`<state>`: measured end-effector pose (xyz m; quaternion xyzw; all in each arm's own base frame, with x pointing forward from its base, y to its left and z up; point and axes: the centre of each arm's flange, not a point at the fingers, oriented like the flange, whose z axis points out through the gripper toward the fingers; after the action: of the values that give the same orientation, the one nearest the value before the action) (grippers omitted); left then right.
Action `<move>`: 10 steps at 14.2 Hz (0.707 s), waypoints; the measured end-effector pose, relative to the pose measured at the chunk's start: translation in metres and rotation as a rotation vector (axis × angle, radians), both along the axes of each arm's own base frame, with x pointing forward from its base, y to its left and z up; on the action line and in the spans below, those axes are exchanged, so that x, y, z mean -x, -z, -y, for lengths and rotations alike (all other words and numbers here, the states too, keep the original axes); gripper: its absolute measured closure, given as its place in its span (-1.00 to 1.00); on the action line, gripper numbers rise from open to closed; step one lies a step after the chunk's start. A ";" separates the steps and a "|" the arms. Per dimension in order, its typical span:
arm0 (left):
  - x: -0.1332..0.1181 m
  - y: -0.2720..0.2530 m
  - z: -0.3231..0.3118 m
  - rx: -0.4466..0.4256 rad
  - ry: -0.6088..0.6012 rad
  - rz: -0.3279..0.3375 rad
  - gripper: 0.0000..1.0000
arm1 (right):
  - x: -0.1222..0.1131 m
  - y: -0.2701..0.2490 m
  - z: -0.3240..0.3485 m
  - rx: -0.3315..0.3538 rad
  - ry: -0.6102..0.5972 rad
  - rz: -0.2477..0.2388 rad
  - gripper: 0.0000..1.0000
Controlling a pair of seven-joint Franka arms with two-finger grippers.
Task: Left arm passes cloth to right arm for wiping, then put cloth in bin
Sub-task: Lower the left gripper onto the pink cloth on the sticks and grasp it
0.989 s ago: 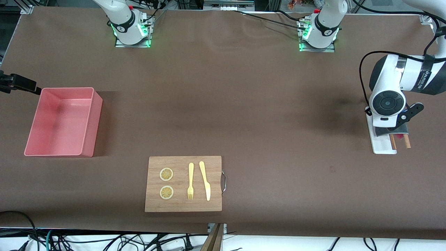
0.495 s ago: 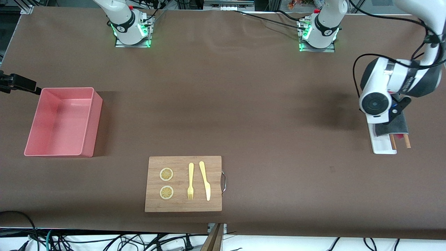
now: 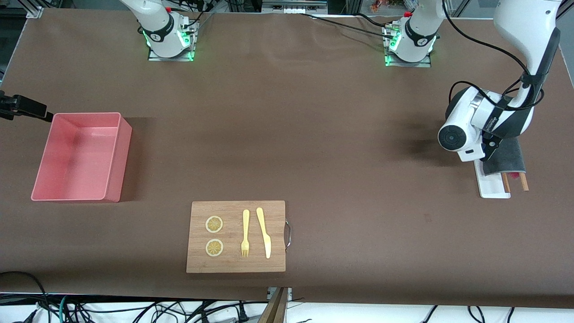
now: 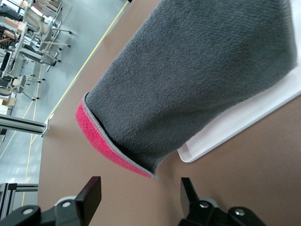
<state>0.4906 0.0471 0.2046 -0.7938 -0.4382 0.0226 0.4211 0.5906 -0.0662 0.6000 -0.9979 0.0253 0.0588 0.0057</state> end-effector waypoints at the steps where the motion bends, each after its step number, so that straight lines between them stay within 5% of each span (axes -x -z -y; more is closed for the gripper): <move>1: 0.001 0.003 -0.003 -0.007 -0.003 0.000 -0.50 | 0.000 0.000 0.000 0.000 0.000 0.000 -1.00; 5: 0.003 0.012 -0.015 -0.034 -0.025 0.007 -0.41 | 0.000 0.000 0.000 0.000 0.000 0.000 -1.00; 7: 0.005 0.016 -0.015 -0.041 -0.037 0.012 -0.02 | 0.000 0.000 0.000 0.000 0.000 0.000 -1.00; 10: 0.007 0.022 -0.014 -0.043 -0.043 0.010 0.26 | 0.000 0.000 0.000 0.000 0.000 0.000 -1.00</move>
<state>0.4834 0.0613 0.1831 -0.7749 -0.4578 0.0184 0.4354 0.5906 -0.0662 0.6000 -0.9979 0.0253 0.0588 0.0058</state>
